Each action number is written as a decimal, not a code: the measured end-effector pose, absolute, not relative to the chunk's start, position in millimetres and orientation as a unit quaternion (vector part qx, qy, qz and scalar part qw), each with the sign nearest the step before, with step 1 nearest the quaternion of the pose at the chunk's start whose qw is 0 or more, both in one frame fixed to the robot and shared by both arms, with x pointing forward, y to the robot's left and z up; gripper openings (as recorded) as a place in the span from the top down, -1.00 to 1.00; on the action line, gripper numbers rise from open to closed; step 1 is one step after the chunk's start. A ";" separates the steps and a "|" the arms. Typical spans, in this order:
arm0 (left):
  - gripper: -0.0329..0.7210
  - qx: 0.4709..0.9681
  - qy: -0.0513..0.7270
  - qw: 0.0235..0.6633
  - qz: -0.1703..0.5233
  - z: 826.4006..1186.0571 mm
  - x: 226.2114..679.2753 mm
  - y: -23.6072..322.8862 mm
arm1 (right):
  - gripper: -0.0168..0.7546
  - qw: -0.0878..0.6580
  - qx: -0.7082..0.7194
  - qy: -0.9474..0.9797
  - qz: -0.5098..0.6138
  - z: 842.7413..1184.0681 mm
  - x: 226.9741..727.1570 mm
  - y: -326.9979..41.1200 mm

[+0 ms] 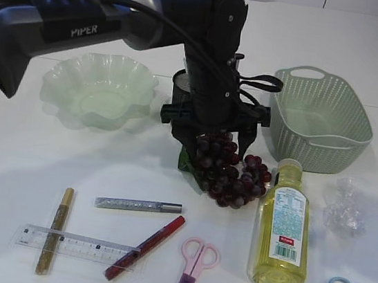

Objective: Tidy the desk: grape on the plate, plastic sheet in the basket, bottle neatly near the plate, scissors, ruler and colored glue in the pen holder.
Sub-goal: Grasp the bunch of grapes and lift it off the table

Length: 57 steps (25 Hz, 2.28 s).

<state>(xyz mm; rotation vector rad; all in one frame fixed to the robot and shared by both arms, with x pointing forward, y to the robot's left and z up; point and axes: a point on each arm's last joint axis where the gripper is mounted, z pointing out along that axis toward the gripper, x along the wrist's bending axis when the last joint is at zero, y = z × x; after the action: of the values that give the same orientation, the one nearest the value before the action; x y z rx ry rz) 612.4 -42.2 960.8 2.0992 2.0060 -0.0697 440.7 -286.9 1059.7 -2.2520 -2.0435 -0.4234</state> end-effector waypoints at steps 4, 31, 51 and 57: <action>-0.68 0.714 0.689 0.119 -0.031 951.4 615.1 -43.5 | -0.47 0.036 -0.733 -0.665 -0.138 1059.7 440.7 -286.9; -0.40 0.698 0.706 0.108 -0.049 912.0 629.0 -40.5 | -0.47 0.032 -0.733 -0.665 -0.141 1059.8 441.5 -287.0; 0.63 0.761 0.643 0.092 0.003 924.0 632.6 -33.0 | -0.46 0.031 -0.732 -0.666 -0.140 1059.8 441.5 -287.1; 0.65 0.760 0.643 0.099 -0.008 933.6 631.4 -33.3 | -0.46 0.031 -0.732 -0.666 -0.140 1059.7 441.5 -287.3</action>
<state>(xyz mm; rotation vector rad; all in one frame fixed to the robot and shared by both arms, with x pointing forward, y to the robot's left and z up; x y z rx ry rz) 631.4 -33.3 933.6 2.2460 1.9008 -0.0232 441.5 -287.3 1059.7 -2.2549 -2.0537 -0.4303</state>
